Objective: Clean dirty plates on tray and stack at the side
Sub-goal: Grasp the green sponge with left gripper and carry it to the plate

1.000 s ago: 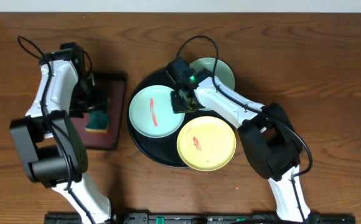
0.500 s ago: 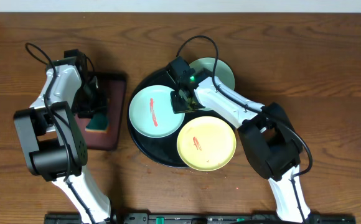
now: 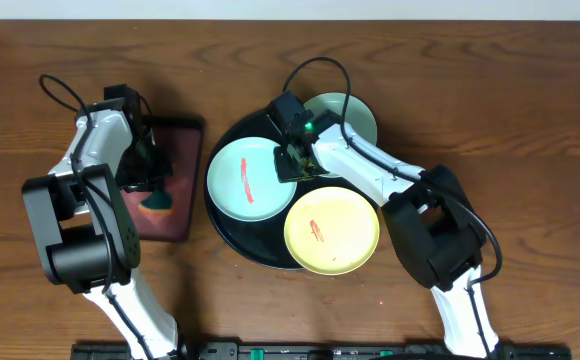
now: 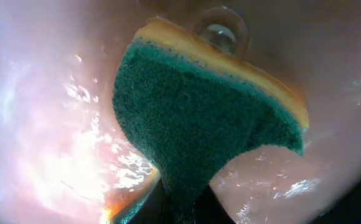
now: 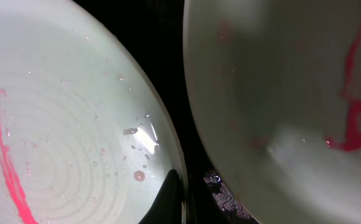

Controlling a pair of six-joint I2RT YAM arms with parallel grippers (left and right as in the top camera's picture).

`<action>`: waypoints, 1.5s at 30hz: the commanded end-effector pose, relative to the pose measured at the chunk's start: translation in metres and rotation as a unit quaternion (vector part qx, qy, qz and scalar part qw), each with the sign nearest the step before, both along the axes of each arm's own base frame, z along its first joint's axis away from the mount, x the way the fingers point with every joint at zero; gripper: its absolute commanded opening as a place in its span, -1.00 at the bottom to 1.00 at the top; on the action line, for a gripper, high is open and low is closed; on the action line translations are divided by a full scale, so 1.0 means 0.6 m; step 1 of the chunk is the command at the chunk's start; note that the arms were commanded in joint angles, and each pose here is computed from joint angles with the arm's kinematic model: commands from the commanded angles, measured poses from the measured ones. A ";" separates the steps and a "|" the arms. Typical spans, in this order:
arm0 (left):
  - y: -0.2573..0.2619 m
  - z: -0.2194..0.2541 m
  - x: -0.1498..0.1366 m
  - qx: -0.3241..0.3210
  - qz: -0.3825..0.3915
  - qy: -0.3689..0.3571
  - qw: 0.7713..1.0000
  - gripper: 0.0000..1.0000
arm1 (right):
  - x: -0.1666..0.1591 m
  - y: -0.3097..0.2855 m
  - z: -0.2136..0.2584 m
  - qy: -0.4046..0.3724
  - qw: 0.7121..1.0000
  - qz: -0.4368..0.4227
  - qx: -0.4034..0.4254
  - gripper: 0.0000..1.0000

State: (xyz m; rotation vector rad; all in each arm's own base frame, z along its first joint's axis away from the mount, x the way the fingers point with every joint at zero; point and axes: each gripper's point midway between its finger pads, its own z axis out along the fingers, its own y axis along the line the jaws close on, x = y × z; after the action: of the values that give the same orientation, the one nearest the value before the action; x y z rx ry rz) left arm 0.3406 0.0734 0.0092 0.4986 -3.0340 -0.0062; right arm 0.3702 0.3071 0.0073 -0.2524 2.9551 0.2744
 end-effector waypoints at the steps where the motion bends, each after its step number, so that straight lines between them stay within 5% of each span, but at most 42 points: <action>1: -0.011 0.039 0.011 -0.018 0.007 -0.027 0.999 -0.85 | -0.002 -0.011 -0.033 -0.003 0.999 0.013 -0.038 -0.98; 14: -0.093 0.196 0.032 -0.089 -0.013 -0.155 0.984 -0.85 | -0.020 -0.002 -0.030 0.057 0.998 0.019 0.025 -0.98; 24: -0.191 0.140 0.043 -0.102 -0.013 -0.134 0.986 -0.85 | -0.026 -0.004 -0.030 0.066 0.997 0.021 0.025 -0.97; 29: -0.199 0.092 0.031 -0.054 0.021 -0.096 0.994 -0.85 | -0.026 -0.004 -0.030 0.066 0.997 0.021 0.025 -0.98; 45: -0.310 -0.026 -0.010 -0.069 0.000 0.003 0.998 -0.85 | -0.027 -0.005 -0.031 0.067 0.997 0.021 0.025 -0.98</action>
State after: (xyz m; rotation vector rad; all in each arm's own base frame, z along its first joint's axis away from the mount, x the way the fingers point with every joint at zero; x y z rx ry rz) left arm 0.3531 -0.0888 0.0163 0.5038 -3.1085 0.1552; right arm 0.3623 0.3053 0.0072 -0.2586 3.0296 0.4113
